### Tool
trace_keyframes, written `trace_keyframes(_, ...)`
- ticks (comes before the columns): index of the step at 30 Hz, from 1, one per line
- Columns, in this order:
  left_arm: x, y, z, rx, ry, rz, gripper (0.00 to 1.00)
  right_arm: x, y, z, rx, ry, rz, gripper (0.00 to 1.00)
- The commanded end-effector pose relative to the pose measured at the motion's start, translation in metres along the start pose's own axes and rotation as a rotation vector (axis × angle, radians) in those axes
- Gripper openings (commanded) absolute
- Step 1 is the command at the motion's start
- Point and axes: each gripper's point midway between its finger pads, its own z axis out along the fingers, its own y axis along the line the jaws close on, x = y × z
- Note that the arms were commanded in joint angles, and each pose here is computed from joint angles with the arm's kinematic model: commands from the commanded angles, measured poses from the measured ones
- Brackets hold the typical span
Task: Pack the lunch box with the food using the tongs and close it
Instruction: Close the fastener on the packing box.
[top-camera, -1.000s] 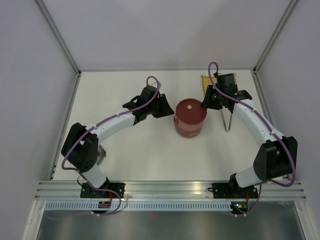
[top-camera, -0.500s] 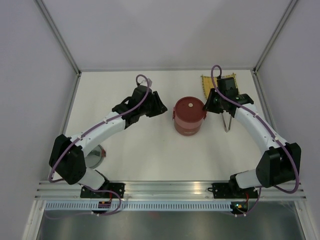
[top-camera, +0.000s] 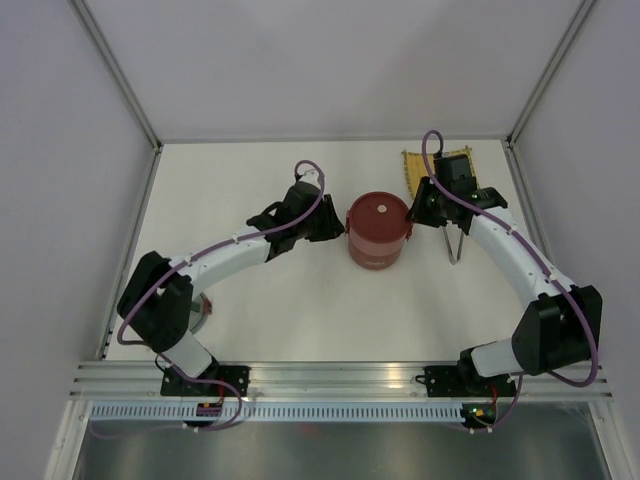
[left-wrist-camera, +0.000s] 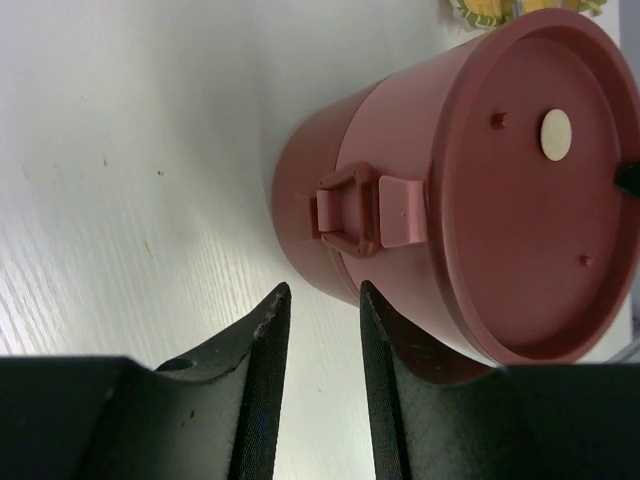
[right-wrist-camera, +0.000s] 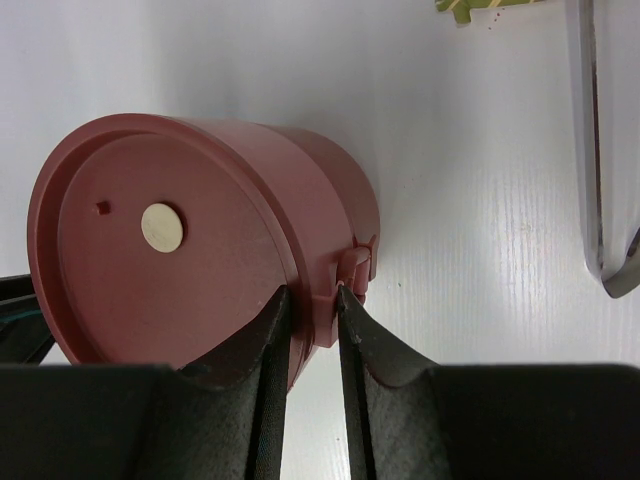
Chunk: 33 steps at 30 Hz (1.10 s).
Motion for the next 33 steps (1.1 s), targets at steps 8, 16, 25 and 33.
trace_keyframes(8,-0.023,-0.010,0.007,0.057,-0.163,0.178,0.41,0.005,-0.006,0.003,0.035,0.042,-0.025,0.29)
trace_keyframes(16,-0.024,-0.028,0.009,0.088,-0.177,0.218,0.41,0.007,-0.008,0.005,0.040,0.057,-0.039,0.29)
trace_keyframes(25,-0.027,-0.001,0.020,-0.099,-0.256,0.208,0.40,0.007,-0.005,0.007,0.026,0.066,-0.054,0.28)
trace_keyframes(33,-0.014,0.014,0.017,-0.139,-0.239,0.120,0.40,0.009,-0.008,0.006,0.038,0.070,-0.065,0.26)
